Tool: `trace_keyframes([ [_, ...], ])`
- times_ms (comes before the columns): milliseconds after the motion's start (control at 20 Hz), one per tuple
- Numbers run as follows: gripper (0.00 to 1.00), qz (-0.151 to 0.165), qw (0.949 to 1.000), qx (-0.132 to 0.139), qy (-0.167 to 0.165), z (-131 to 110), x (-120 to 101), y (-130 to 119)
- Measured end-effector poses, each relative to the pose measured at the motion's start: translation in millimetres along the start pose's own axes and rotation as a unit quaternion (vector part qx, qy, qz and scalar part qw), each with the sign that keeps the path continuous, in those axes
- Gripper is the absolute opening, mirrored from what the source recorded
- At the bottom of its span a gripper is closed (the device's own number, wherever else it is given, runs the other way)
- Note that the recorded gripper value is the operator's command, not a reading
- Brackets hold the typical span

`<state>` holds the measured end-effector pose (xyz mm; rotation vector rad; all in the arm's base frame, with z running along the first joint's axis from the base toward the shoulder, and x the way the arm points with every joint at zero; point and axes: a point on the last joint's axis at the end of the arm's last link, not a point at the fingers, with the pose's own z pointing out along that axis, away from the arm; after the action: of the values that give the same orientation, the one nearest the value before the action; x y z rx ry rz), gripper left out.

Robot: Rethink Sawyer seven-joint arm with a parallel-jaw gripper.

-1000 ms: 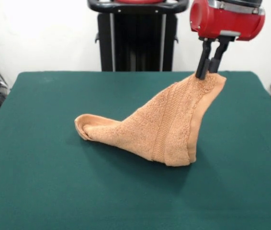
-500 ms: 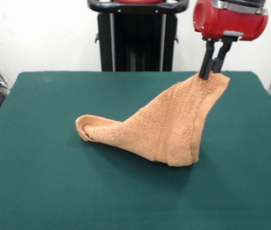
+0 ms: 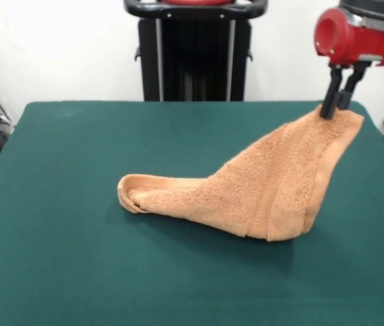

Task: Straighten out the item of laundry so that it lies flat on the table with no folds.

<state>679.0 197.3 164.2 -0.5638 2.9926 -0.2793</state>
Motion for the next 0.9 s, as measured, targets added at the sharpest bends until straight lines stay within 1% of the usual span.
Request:
trace_keyframes([
  [100, 0.0, -0.009, 0.9999, -0.002, 0.004, 8, 1, 13],
  [300, 0.0, -0.016, 0.9998, -0.005, 0.011, 18, 4, 25],
  [500, 0.0, -0.015, 0.9997, -0.007, 0.015, 22, 5, 26],
  [900, 0.0, -0.014, 0.9998, -0.008, 0.013, 22, 4, 26],
])
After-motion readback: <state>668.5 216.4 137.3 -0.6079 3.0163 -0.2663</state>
